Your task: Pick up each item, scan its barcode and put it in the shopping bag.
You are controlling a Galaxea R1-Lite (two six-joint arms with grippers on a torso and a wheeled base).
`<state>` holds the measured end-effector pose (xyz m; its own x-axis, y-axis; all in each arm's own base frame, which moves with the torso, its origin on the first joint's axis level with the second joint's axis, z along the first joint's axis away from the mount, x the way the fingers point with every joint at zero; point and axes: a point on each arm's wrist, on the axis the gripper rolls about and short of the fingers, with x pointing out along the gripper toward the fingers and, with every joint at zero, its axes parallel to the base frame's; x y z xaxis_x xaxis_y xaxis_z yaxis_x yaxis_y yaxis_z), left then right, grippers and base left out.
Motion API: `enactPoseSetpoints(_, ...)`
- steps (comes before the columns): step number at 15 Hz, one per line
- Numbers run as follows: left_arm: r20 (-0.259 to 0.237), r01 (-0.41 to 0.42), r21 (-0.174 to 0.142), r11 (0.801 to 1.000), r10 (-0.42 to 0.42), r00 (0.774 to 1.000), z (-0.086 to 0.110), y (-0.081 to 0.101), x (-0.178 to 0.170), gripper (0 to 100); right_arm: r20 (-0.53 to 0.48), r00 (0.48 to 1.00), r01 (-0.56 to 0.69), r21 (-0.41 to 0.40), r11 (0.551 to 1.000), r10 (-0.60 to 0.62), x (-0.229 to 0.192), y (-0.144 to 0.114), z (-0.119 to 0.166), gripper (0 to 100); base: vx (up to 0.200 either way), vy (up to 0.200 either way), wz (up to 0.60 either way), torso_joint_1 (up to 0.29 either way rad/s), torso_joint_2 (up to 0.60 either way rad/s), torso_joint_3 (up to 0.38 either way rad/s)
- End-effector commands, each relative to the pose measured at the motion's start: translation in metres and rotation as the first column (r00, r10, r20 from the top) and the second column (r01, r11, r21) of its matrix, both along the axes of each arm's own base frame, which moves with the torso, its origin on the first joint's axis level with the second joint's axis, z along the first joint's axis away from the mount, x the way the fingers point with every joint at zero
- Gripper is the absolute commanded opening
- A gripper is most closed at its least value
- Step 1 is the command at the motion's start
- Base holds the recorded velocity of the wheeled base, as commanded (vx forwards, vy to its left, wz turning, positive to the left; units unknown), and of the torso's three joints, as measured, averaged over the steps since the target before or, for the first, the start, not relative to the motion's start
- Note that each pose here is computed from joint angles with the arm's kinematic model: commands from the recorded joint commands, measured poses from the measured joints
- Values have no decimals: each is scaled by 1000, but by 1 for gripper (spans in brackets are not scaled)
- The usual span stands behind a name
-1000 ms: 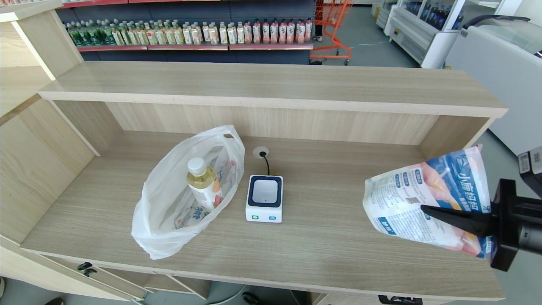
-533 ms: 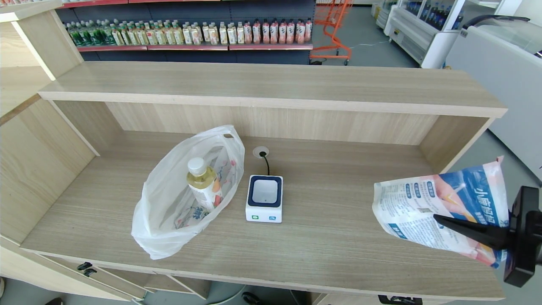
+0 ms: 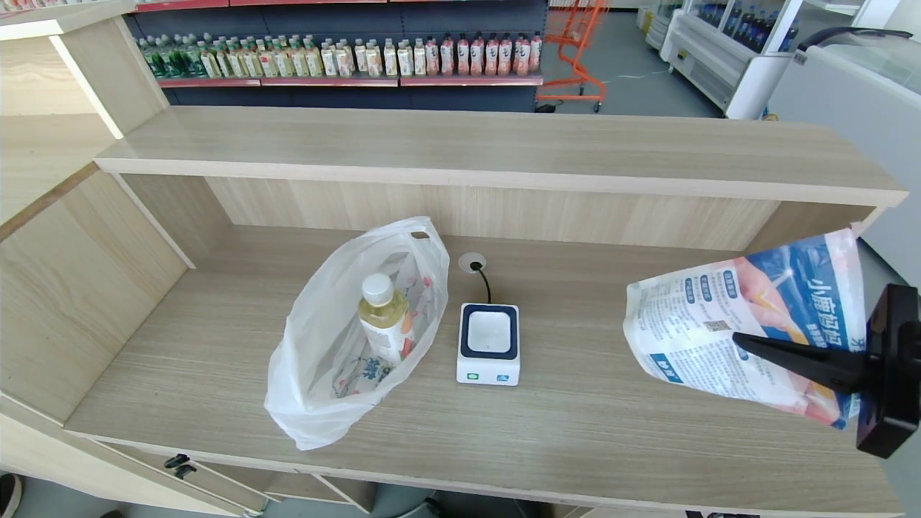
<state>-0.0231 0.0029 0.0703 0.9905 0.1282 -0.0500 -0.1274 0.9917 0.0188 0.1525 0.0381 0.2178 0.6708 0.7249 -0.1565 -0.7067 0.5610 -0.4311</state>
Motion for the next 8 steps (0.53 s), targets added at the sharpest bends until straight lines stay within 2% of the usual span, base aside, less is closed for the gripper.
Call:
enactPoseSetpoints(1, -2, 0, 1, 1000, 0, 1000, 0, 0, 0, 100, -22, 1000, -3, 4, 1000, 3, 17, 3, 3, 0, 0, 200, 0, 2, 7, 12)
enactPoseSetpoints(6, -2, 0, 1, 1000, 0, 1000, 0, 0, 0, 100, -82, 997, -7, -2, 1000, 7, 42, 7, -4, 0, 0, 200, 0, 0, 2, 6)
enactPoseSetpoints(8, -2, 0, 1, 1000, 0, 1000, 0, 0, 0, 100, -112, 994, -9, -7, 1000, 8, 49, 8, -10, 0, 0, 0, 0, 0, 0, 0)
